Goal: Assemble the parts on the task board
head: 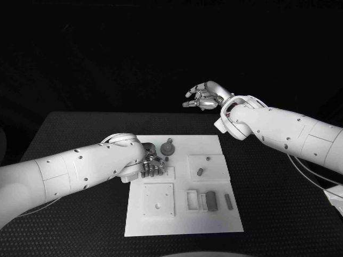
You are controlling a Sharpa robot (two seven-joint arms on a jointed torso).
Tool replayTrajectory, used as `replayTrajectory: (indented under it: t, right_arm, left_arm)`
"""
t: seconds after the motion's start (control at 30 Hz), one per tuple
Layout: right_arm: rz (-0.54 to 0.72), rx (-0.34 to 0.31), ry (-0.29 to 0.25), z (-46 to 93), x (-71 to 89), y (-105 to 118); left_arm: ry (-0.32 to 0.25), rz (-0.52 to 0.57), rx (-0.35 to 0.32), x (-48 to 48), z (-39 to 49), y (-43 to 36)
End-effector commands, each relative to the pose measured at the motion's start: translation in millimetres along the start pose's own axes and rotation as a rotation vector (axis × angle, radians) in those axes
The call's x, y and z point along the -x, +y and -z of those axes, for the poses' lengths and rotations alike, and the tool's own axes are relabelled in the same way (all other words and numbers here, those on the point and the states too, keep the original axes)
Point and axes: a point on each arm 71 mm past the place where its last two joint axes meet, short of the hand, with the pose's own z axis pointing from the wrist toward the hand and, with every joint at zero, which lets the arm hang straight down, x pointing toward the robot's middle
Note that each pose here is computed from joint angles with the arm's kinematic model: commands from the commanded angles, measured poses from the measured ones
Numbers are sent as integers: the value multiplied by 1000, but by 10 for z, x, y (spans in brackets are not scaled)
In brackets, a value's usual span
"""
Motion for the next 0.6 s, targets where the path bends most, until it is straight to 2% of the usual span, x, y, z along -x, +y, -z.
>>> replayTrajectory:
  t: [0.03,0.4,0.6]
  right_arm:
    - [-5,9,9,1,-7,6]
    - [-5,8,9,2,-7,0]
    - [-6,6,9,9,-6,-11]
  left_arm:
    - [33,21,-37,-139,-35,-24]
    - [26,29,-32,-126,-32,12]
    - [16,38,-27,-110,-25,59]
